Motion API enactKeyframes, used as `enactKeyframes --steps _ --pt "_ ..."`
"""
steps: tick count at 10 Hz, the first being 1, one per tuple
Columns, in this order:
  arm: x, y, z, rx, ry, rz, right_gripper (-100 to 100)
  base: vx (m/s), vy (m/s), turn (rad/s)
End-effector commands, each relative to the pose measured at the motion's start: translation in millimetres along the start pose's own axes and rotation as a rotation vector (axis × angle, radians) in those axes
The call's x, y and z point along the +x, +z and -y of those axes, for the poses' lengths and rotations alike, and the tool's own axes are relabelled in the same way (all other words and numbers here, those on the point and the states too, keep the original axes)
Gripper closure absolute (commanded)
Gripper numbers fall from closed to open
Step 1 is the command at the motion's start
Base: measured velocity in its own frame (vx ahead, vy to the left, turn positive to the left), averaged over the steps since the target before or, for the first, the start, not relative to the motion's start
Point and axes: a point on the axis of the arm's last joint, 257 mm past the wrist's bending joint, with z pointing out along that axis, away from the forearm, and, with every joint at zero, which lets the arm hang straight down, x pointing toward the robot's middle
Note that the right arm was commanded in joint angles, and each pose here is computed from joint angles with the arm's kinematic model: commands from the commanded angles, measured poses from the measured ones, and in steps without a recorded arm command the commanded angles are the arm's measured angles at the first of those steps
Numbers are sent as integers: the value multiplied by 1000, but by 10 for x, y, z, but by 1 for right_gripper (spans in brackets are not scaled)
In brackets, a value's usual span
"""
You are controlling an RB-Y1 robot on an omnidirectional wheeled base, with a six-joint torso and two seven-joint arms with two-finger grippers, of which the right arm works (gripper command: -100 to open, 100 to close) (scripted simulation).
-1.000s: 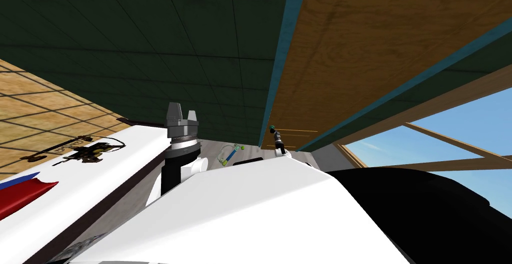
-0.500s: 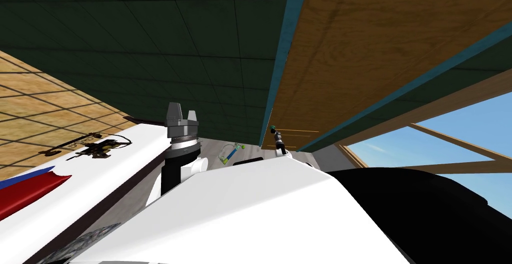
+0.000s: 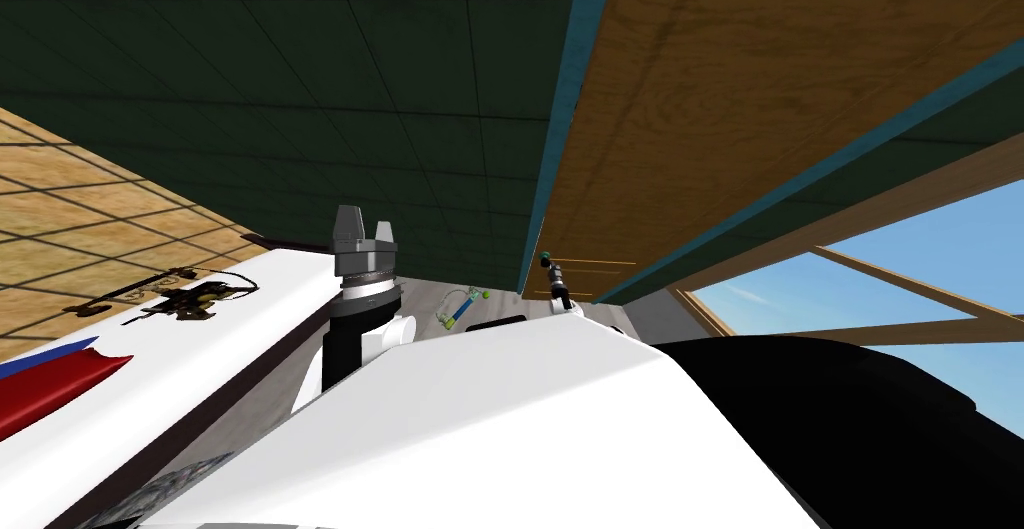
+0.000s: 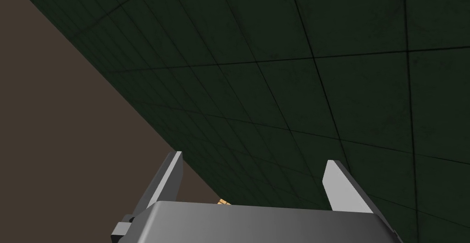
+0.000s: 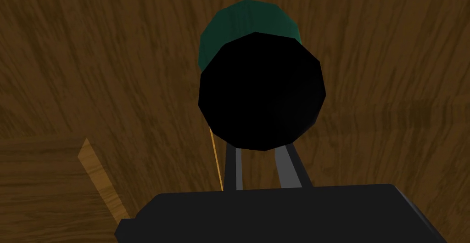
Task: Pull the door open
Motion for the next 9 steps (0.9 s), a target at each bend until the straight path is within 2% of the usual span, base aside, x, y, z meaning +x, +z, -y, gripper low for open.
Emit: enactKeyframes --steps 1,3,4,5,6,9 --pt "229 9 -13 -11 64 -34 100 -24 -1 114" --pt "241 35 -64 -24 65 -37 100 -32 -1 9" --pt "198 6 -14 -11 111 -28 100 -25 0 101" --pt "198 6 -14 -11 111 -28 100 -19 -12 41" --pt "168 2 -14 -11 156 -21 100 -29 1 60" --pt "168 2 -14 -11 158 -21 100 -12 -2 2"
